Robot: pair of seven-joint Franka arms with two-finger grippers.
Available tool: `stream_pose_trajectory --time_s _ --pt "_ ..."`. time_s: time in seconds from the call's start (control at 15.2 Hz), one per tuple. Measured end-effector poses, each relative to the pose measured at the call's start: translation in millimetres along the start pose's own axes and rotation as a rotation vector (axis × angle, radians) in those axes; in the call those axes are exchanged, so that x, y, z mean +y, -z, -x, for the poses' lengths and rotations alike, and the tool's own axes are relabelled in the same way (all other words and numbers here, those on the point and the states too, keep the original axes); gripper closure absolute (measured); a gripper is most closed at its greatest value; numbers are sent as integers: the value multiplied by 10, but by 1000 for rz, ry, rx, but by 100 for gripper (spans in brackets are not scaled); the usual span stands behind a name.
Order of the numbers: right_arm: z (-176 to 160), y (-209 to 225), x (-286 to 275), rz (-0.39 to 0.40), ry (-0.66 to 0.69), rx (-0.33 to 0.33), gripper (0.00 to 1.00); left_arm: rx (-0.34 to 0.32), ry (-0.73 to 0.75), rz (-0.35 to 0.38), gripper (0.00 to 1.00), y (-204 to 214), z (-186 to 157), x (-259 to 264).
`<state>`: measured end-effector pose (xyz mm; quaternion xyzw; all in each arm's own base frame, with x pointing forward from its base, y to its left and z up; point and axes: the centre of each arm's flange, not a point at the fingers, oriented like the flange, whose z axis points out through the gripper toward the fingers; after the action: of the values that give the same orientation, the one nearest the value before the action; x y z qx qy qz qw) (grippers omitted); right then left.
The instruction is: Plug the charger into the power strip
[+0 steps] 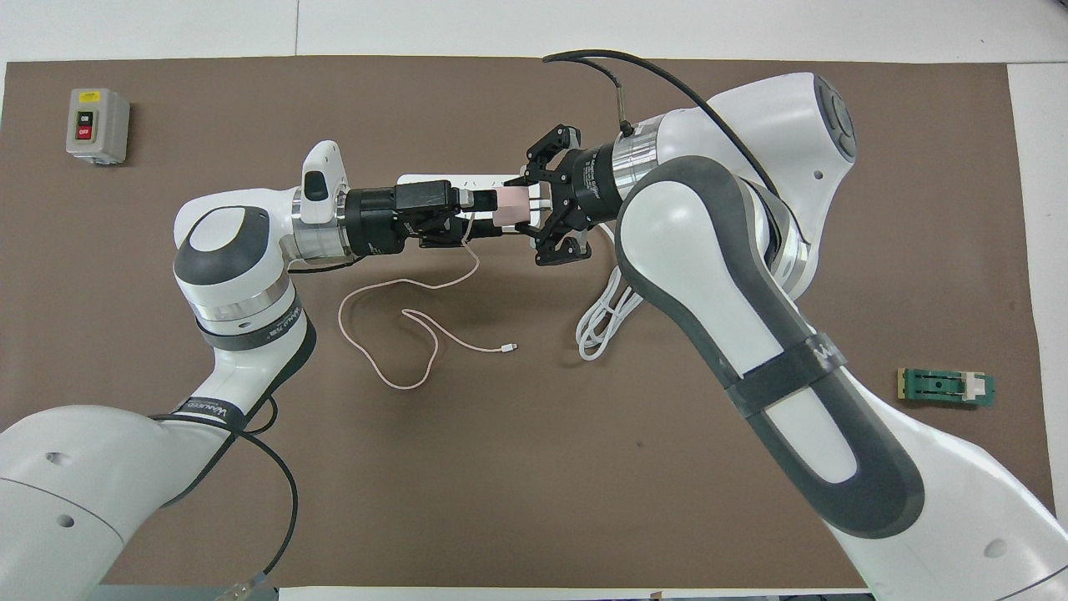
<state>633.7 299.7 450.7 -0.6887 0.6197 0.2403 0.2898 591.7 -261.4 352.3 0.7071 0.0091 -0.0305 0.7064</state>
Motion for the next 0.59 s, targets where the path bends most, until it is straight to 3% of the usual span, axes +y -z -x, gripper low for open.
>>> stream_pose_trajectory --time_s 0.59 --pt "1 5 -6 -5 0 0 48 -7 -1 0 0 2 5 1"
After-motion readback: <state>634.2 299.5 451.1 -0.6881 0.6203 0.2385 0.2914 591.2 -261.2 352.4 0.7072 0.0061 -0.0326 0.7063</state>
